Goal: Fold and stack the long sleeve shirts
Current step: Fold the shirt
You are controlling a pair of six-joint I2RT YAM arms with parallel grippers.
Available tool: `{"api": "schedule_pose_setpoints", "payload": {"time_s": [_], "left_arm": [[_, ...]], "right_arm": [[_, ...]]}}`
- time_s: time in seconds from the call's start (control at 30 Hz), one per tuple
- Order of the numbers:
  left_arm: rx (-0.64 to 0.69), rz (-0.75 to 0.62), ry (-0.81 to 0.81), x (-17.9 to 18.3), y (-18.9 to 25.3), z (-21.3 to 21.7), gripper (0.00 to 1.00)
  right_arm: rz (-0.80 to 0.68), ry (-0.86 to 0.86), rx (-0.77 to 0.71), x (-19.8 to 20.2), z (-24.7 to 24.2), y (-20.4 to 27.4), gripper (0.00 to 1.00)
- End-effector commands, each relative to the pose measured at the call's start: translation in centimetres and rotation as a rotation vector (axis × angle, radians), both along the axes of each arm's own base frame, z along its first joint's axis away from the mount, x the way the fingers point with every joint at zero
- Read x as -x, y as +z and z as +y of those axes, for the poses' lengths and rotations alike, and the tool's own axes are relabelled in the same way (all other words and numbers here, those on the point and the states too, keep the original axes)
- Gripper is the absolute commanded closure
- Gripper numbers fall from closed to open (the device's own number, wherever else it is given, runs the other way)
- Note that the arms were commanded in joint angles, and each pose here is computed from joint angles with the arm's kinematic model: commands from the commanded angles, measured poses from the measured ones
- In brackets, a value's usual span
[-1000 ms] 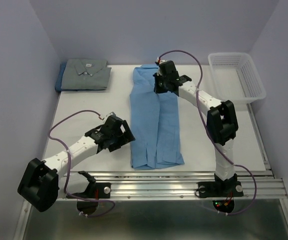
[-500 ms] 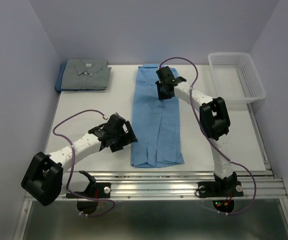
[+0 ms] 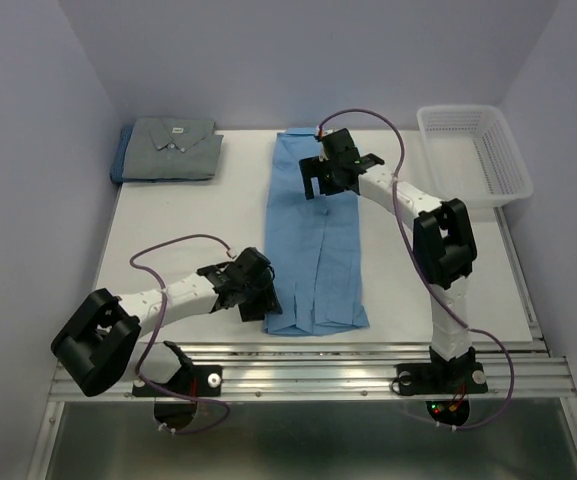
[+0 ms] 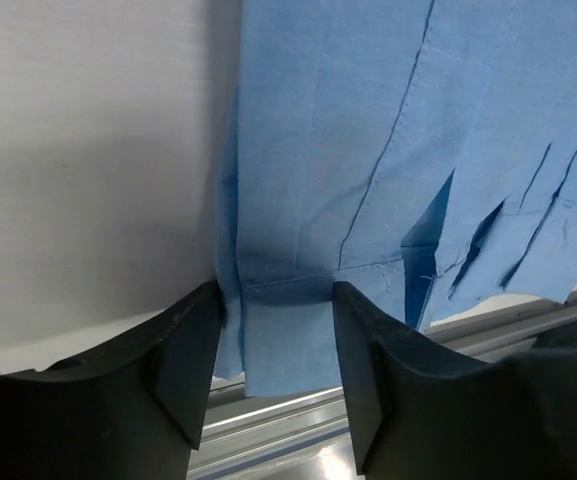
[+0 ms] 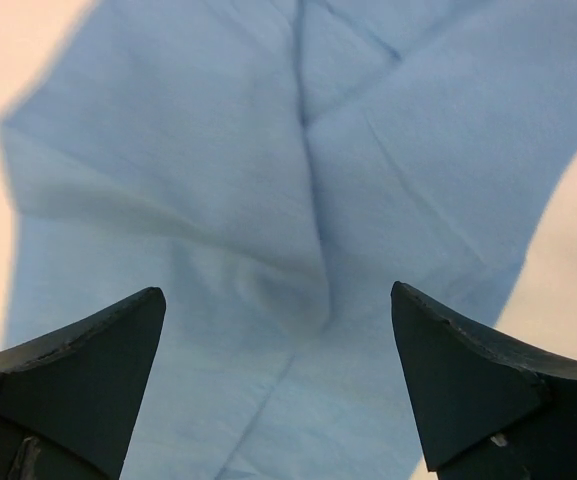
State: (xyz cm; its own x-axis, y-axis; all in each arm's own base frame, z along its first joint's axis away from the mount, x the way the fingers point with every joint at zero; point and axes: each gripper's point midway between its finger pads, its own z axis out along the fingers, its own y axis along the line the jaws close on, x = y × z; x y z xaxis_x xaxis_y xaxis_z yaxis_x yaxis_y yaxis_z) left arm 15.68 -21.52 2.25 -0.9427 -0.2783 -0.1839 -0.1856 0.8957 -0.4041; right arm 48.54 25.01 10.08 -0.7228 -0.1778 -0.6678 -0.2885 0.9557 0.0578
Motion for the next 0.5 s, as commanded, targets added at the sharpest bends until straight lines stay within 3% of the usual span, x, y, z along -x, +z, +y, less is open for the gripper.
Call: {"api": "schedule_pose_setpoints", "payload": {"time_s": [0.0, 0.17, 0.47], "left_arm": [[-0.045, 0.078, 0.004, 2.5, -2.0, 1.0, 0.47], [-0.058, 0.108, -0.022, 3.2, -2.6, 1.1, 0.60], [-0.094, 0.176, -0.090, 5.1, -3.6, 2.0, 0.65]], "right_arm": [[-0.255, 0.161, -0.200, -3.3, 4.5, 8.1, 0.00], [-0.313, 0.282, -0.205, -7.0, 7.6, 7.0, 0.00], [-0.433, 0.377, -0.203, -11.4, 10.5, 4.3, 0.03]]}}
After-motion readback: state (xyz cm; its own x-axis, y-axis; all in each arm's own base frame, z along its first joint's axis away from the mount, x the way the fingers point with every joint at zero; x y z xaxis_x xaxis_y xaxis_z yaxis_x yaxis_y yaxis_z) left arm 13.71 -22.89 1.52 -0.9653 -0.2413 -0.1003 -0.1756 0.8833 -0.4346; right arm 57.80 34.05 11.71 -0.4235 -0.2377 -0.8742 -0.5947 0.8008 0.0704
